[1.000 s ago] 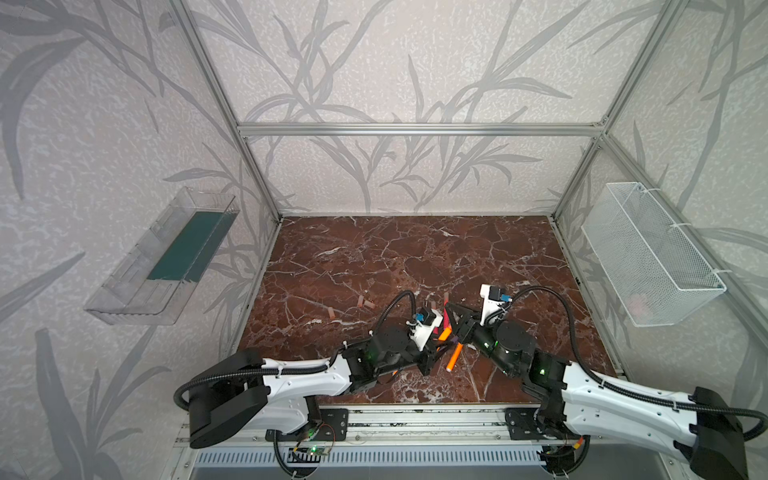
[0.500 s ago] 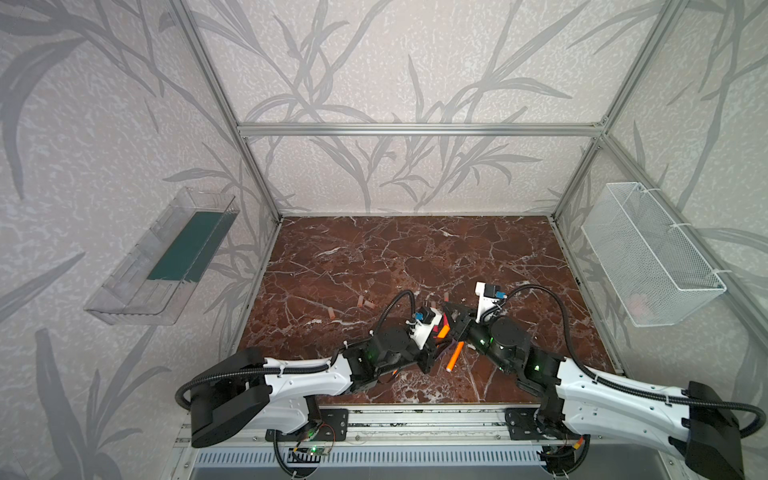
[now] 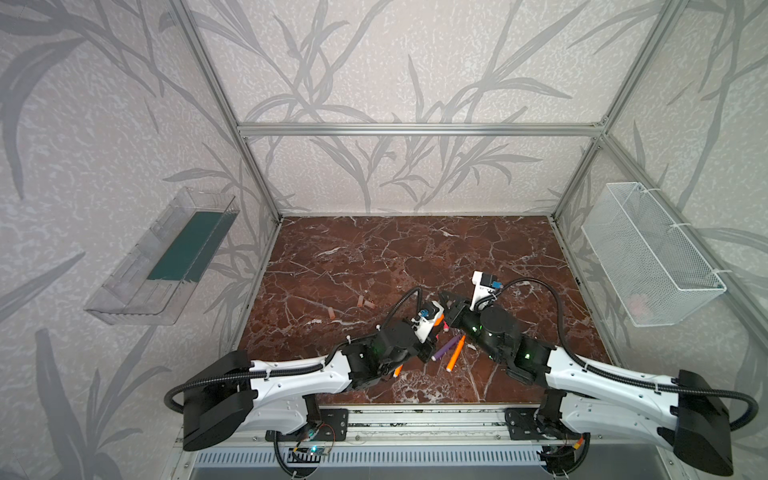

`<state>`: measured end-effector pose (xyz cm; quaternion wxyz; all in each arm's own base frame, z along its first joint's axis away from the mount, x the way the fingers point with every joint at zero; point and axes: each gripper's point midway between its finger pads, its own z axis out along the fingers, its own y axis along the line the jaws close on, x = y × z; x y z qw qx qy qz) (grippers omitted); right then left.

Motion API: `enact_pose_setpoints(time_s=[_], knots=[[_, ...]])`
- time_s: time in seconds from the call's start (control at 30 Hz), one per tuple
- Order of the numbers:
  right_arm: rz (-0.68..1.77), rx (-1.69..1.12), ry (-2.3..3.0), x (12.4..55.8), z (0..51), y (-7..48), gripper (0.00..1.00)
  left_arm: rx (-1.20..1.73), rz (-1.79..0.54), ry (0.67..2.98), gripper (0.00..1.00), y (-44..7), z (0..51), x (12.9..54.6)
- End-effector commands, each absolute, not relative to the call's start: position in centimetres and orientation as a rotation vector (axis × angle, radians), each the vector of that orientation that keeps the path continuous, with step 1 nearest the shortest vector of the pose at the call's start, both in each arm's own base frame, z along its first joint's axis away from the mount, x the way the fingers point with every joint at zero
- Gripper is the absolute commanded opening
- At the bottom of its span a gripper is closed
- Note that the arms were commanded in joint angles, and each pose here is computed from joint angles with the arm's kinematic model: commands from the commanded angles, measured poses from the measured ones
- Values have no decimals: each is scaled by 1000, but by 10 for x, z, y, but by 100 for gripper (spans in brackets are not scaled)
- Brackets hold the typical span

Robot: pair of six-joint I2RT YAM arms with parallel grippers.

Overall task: Insert the pens into the pen caps
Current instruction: 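Open the right gripper off the cap and draw it back from the marker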

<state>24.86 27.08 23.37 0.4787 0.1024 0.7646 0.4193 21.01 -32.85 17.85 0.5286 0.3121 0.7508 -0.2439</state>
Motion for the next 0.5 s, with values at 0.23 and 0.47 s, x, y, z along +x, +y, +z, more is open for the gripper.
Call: enact_pose_setpoints(time_s=[0.23,0.47], knots=[[1158,-93,1829,203,206,308,0,509,-899,1676,0,-307,269,258],[1241,-163,1818,192,211,332,0,500,-1017,1641,0,-295,291,259]])
